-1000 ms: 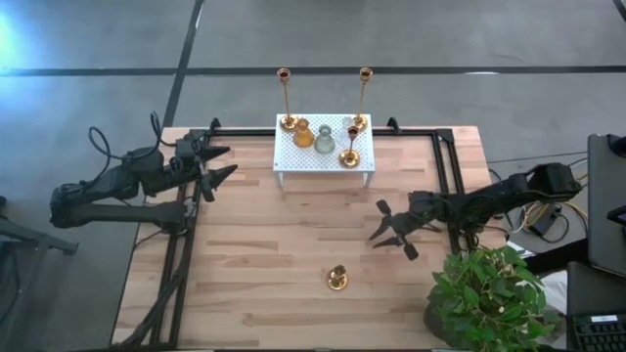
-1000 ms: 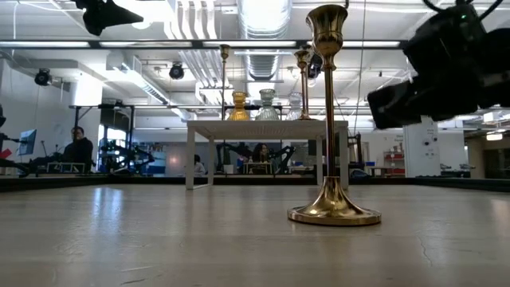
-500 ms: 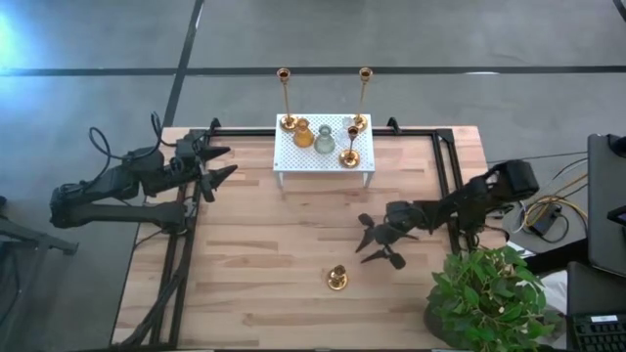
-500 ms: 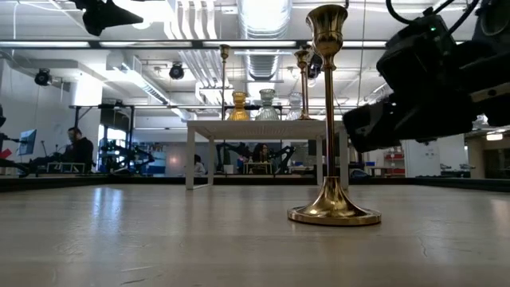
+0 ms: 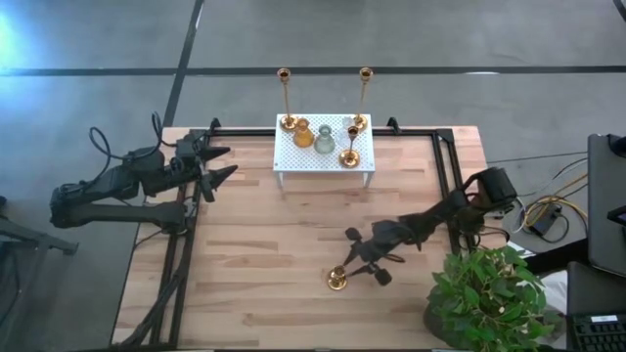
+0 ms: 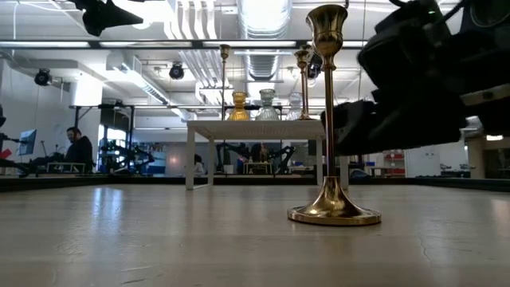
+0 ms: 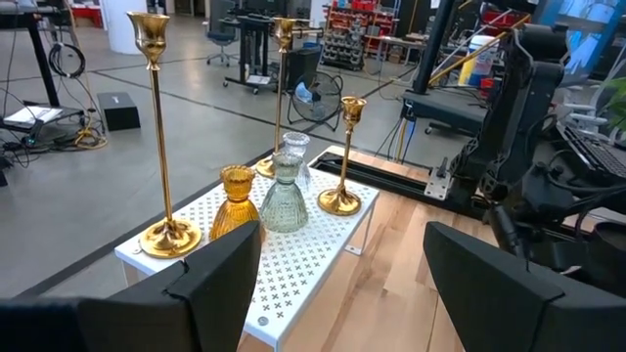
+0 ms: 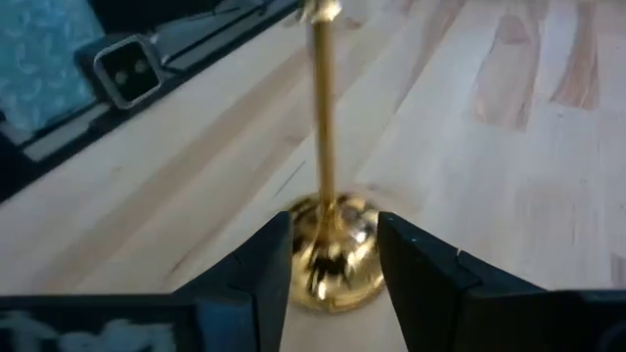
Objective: Pick & Place candle stick holders
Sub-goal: Put the golden candle holder on the shelf
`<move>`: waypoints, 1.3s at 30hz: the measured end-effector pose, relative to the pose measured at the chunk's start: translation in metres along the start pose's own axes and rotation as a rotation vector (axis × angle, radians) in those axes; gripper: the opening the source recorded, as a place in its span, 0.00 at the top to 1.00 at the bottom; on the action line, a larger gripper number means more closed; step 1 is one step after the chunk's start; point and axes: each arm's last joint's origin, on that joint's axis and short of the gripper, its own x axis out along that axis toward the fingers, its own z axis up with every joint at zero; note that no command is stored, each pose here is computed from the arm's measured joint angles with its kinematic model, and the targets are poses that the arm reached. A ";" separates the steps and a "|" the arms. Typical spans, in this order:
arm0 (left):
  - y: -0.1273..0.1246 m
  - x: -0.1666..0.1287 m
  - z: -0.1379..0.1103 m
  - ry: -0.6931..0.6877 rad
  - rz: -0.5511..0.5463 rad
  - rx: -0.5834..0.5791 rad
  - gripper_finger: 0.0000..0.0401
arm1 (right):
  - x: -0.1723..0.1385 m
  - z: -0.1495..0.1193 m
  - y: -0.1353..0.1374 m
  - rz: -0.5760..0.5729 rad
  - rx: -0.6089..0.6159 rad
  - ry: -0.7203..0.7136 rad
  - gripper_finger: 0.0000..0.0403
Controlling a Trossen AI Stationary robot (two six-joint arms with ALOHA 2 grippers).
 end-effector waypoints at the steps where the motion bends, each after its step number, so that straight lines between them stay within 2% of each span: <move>1: 0.000 0.000 0.000 0.000 0.000 0.000 0.27 | 0.002 0.002 -0.001 -0.002 0.008 -0.007 0.64; 14: 0.000 0.000 0.000 0.001 0.000 0.000 0.27 | 0.017 0.028 -0.004 0.008 0.066 -0.078 0.63; 18: 0.000 0.000 0.000 0.000 0.000 0.000 0.27 | 0.017 0.028 -0.004 0.010 0.103 -0.072 0.71; 25: 0.000 0.000 0.000 0.000 0.000 0.000 0.27 | 0.018 0.024 -0.002 0.018 0.117 -0.029 0.95; 39: 0.000 0.000 0.000 0.000 0.000 0.000 0.27 | 0.021 0.028 -0.003 0.003 0.118 -0.021 0.98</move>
